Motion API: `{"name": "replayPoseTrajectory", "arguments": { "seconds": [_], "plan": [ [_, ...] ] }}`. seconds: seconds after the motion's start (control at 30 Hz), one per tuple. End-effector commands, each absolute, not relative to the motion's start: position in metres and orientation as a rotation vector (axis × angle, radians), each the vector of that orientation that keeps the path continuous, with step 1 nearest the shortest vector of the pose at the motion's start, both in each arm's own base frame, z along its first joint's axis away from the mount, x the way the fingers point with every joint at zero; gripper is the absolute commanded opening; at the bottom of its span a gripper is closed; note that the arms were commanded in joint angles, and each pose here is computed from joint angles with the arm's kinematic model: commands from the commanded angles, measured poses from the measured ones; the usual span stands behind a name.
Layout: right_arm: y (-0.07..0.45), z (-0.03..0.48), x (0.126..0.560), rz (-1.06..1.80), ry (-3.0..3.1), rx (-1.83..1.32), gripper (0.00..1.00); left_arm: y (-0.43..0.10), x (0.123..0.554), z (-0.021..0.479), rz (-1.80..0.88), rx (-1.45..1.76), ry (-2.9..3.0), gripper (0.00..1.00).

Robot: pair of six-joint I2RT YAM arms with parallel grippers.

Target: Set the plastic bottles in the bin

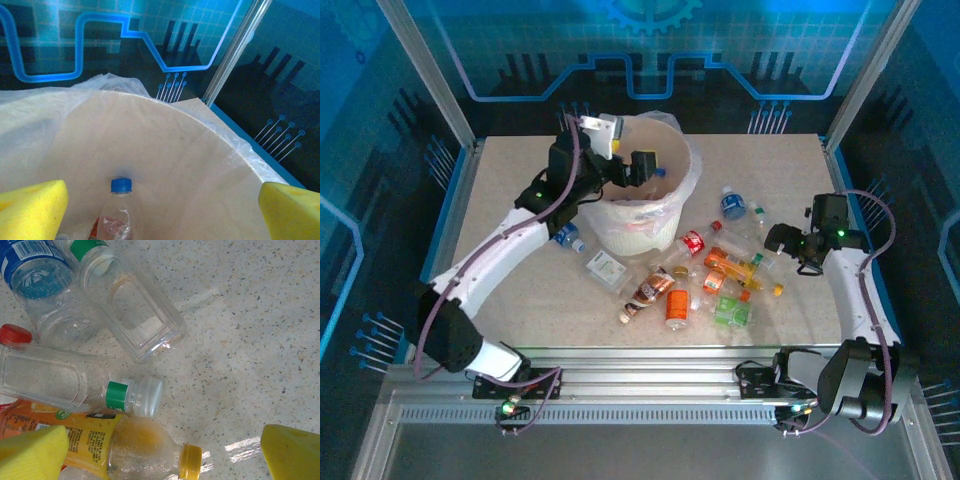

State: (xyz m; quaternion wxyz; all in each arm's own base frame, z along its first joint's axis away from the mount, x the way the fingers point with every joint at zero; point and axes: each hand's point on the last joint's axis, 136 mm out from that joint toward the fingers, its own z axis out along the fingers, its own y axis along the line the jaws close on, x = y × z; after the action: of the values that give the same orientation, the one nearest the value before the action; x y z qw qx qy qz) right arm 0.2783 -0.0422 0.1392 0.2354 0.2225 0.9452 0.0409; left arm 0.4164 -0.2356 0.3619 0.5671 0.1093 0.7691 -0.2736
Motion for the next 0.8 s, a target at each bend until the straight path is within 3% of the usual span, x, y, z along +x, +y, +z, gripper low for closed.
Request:
{"name": "replayPoseTrajectory", "arguments": {
  "seconds": [0.0,0.23,0.57,0.77],
  "plan": [
    [-0.040,0.144,0.279,0.143,2.595,0.610,1.00,-0.207,0.396,0.409,-0.632,0.130,1.737,0.99],
    [-0.041,0.142,0.274,0.126,2.608,0.626,1.00,-0.149,0.362,0.409,-0.509,-0.069,1.743,0.99],
    [-0.041,0.135,0.271,0.120,2.618,0.643,1.00,-0.054,0.340,0.309,-0.378,-0.520,1.964,0.99],
    [-0.041,0.132,0.274,0.129,2.624,0.655,1.00,-0.027,0.334,0.264,-0.336,-0.670,2.020,0.99]
  ]
}}
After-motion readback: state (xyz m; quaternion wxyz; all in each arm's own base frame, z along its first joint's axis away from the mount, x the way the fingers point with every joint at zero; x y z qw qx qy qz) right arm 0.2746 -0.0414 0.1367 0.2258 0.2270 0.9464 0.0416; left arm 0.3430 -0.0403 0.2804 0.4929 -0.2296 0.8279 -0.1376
